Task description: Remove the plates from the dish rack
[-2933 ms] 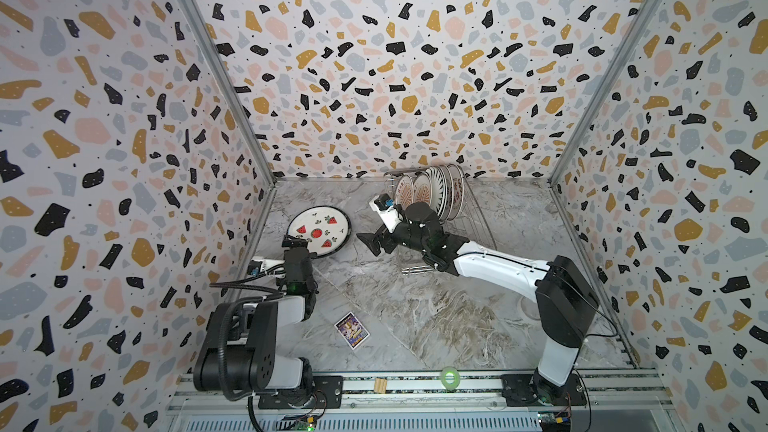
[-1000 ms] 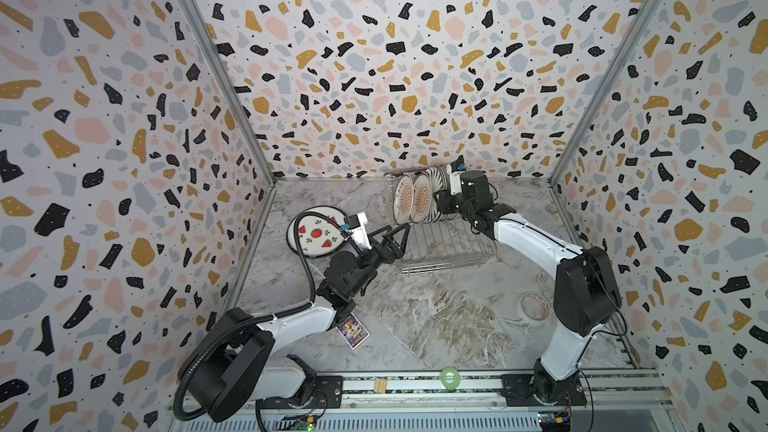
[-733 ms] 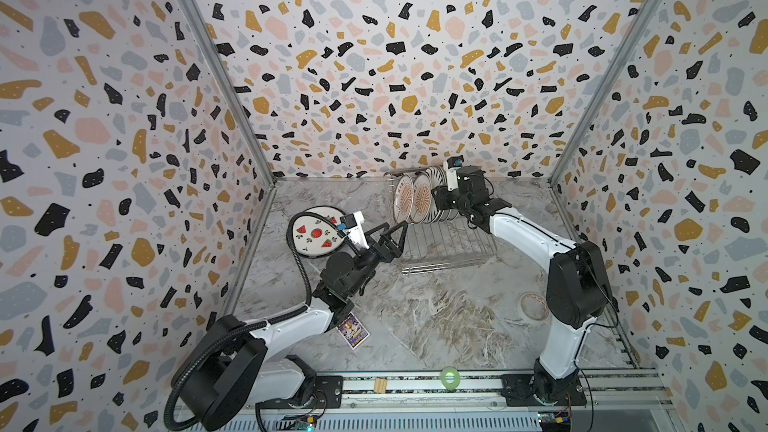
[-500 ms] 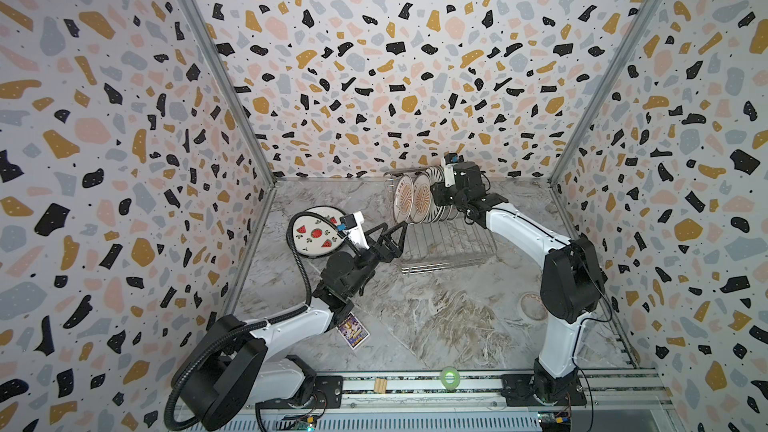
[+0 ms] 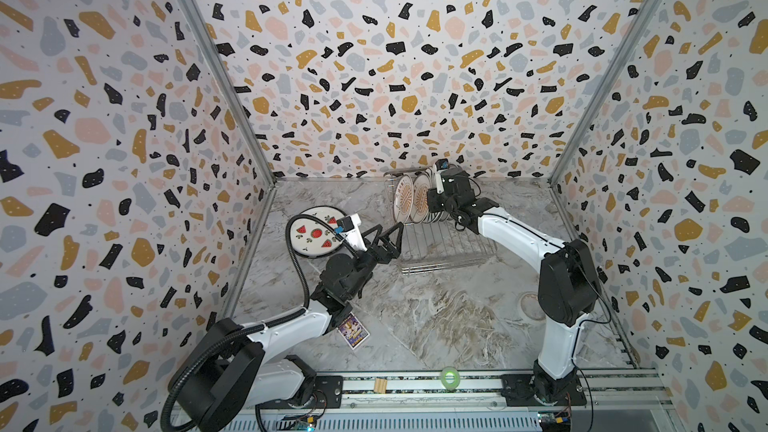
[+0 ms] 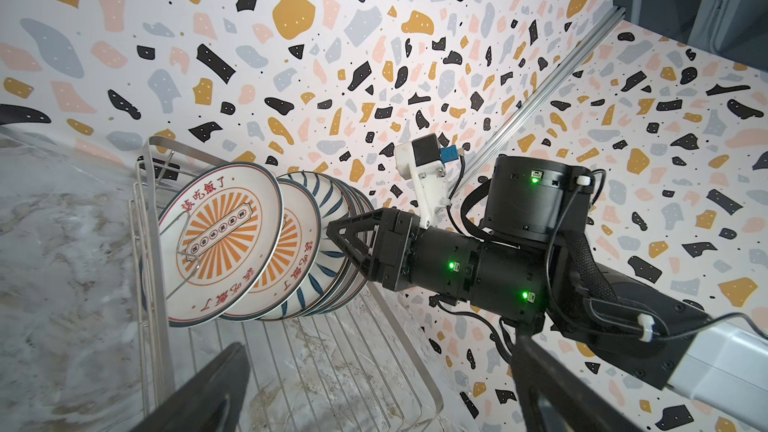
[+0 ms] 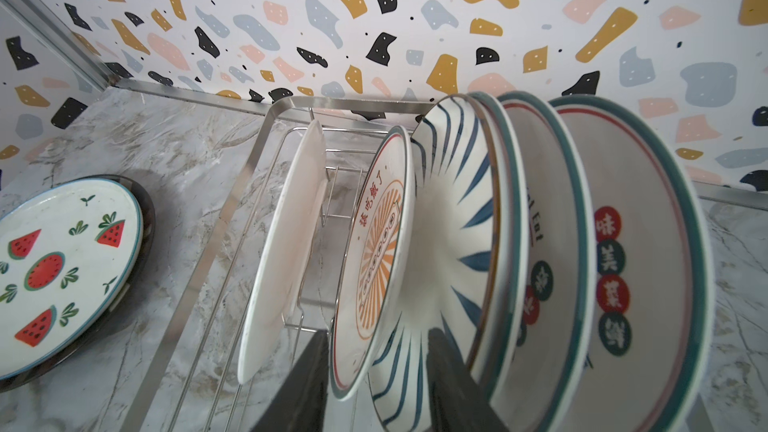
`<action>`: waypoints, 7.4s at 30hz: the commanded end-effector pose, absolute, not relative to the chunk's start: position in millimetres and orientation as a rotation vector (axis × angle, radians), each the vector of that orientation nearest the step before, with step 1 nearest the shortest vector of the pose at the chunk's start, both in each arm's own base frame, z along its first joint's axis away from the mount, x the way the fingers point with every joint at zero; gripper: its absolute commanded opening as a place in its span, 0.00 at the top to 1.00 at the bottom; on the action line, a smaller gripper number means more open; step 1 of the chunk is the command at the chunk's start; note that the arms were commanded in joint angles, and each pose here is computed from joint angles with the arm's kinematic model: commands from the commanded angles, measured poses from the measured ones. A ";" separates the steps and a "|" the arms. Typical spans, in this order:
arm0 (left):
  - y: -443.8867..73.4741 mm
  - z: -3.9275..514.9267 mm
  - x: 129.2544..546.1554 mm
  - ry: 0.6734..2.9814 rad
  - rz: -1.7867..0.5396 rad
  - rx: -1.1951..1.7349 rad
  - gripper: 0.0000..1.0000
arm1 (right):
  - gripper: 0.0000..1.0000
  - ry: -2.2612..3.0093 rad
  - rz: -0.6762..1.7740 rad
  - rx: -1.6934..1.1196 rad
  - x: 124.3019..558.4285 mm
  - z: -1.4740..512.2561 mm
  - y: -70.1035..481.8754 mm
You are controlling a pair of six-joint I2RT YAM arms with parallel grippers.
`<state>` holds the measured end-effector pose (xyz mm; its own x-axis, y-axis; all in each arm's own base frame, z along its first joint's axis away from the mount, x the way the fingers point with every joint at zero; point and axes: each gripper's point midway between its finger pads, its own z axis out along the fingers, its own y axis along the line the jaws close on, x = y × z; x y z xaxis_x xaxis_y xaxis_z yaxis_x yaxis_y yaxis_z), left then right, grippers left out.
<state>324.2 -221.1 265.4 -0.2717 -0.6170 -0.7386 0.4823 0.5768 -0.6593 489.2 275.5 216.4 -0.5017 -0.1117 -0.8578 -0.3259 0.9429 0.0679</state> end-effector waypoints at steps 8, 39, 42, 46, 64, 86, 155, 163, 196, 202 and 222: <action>-222.5 267.3 324.2 1.483 -1.068 -0.113 0.00 | 0.60 2.042 0.240 -0.270 490.9 245.7 259.3; -216.5 264.5 322.1 1.483 -1.042 -0.122 0.00 | 0.74 2.125 0.044 -0.199 521.0 212.4 252.6; -214.3 265.7 320.9 1.478 -1.036 -0.125 0.00 | 0.73 2.131 0.038 -0.200 524.2 209.5 255.5; -211.9 267.5 320.1 1.477 -1.026 -0.129 0.00 | 0.73 2.141 0.008 -0.196 531.7 205.3 258.0; -181.5 265.7 316.6 1.481 -0.876 -0.199 0.00 | 0.73 2.187 -0.018 -0.171 548.4 174.4 258.1; -190.4 278.4 314.9 1.437 -0.928 -0.159 0.00 | 0.82 2.030 -0.033 -0.114 538.9 239.7 247.5; -226.9 299.3 310.2 1.445 -0.908 0.089 0.00 | 0.85 1.595 0.791 -0.163 360.0 362.5 173.3; -243.9 291.0 310.9 1.524 -0.924 0.172 0.00 | 0.85 1.533 1.055 -0.296 341.3 358.7 186.6; -286.5 314.4 288.9 1.381 -1.386 0.225 0.53 | 0.85 1.425 1.406 -0.550 314.2 343.2 223.2; -289.3 318.2 285.9 1.366 -1.429 0.233 0.59 | 0.85 1.431 1.424 -0.563 314.9 341.3 230.4; -289.2 327.0 279.3 1.315 -1.531 0.205 0.77 | 0.84 1.443 1.474 -0.614 310.5 334.6 250.2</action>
<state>298.5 -287.0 276.1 -0.4951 -0.5359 -0.6839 0.6575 0.2834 -0.6981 312.0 247.4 300.3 -0.5309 0.2438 -0.8116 -0.8027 0.1624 0.5739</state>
